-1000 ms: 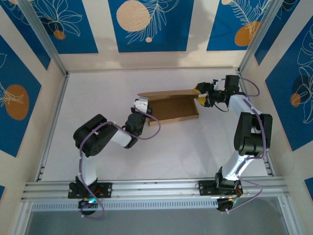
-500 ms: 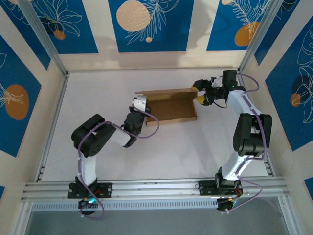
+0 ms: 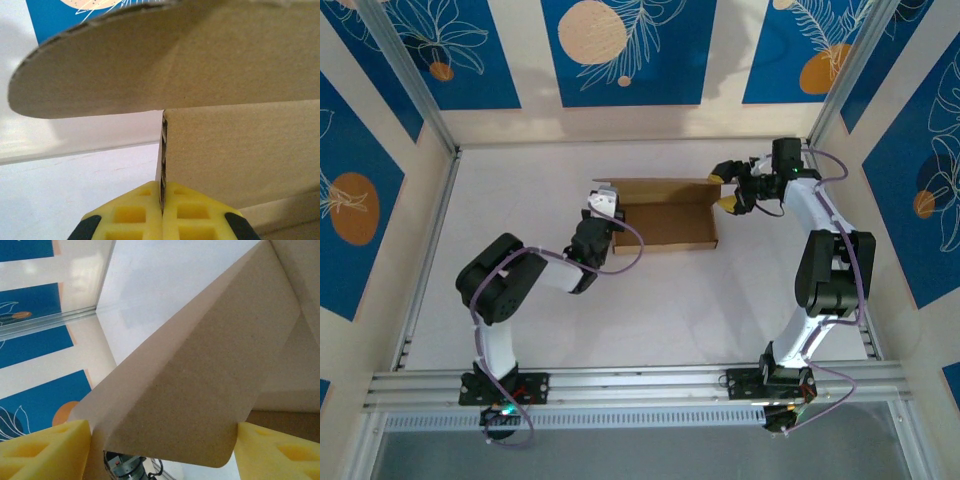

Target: Fold the paper box

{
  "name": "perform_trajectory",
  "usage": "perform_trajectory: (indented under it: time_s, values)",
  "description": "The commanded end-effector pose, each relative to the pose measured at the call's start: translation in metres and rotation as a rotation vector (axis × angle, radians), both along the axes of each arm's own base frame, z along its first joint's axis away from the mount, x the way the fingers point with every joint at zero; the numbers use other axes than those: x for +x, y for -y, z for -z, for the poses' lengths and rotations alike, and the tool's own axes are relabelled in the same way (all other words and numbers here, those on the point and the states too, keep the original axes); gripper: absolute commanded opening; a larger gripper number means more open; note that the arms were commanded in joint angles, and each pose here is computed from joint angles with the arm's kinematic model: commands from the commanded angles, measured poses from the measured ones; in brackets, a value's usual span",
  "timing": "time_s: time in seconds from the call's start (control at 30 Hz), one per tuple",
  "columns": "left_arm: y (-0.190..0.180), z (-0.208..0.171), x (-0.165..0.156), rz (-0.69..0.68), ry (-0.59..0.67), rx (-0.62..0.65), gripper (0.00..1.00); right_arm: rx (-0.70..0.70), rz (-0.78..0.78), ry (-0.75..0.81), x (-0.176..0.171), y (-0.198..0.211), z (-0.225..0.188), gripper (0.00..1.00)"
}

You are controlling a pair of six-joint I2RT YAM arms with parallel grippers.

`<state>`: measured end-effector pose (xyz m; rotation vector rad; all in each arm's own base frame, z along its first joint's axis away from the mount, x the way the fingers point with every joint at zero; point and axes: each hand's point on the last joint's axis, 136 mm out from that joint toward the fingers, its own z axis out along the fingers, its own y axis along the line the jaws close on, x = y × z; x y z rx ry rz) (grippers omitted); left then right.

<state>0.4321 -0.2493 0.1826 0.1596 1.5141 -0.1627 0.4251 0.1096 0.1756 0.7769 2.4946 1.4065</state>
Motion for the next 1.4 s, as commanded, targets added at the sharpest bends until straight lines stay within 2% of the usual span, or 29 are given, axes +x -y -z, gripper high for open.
perform_trajectory:
  time_s: [0.0,0.13,0.2,0.3,0.5,0.57,0.8,1.03,1.23,1.37]
  values:
    - [0.025,-0.011,-0.014,0.140,0.025,-0.073,0.00,-0.009,-0.080,-0.047,-0.028,-0.021,0.026,0.72]
    - [0.028,-0.008,-0.021,0.188,0.014,-0.113,0.03,-0.045,-0.067,-0.052,-0.037,-0.022,0.043,0.70]
    - [0.031,-0.010,-0.027,0.226,0.014,-0.133,0.17,-0.072,-0.048,-0.047,-0.039,-0.018,0.047,0.69]
    - [0.028,-0.013,-0.036,0.251,0.014,-0.161,0.33,-0.125,-0.010,-0.013,-0.039,-0.010,0.045,0.68]
    - [0.038,-0.019,-0.069,0.420,0.021,-0.162,0.60,-0.178,0.051,0.020,-0.033,0.003,0.043,0.66]
    - [0.039,-0.021,-0.081,0.467,0.011,-0.160,0.66,-0.178,0.062,0.024,-0.031,0.005,0.041,0.66]
    - [0.031,-0.007,-0.107,0.514,-0.131,-0.129,0.74,-0.169,0.088,0.053,-0.025,0.008,0.032,0.65]
    - [0.034,-0.004,-0.131,0.598,-0.287,-0.035,0.74,-0.166,0.101,0.057,-0.019,0.011,0.026,0.66]
    - [0.032,-0.007,-0.152,0.668,-0.409,0.101,0.75,-0.180,0.118,0.044,-0.013,0.014,0.027,0.66]
    - [0.020,-0.029,-0.162,0.668,-0.434,0.197,0.77,-0.180,0.120,0.044,-0.009,0.014,0.026,0.66]
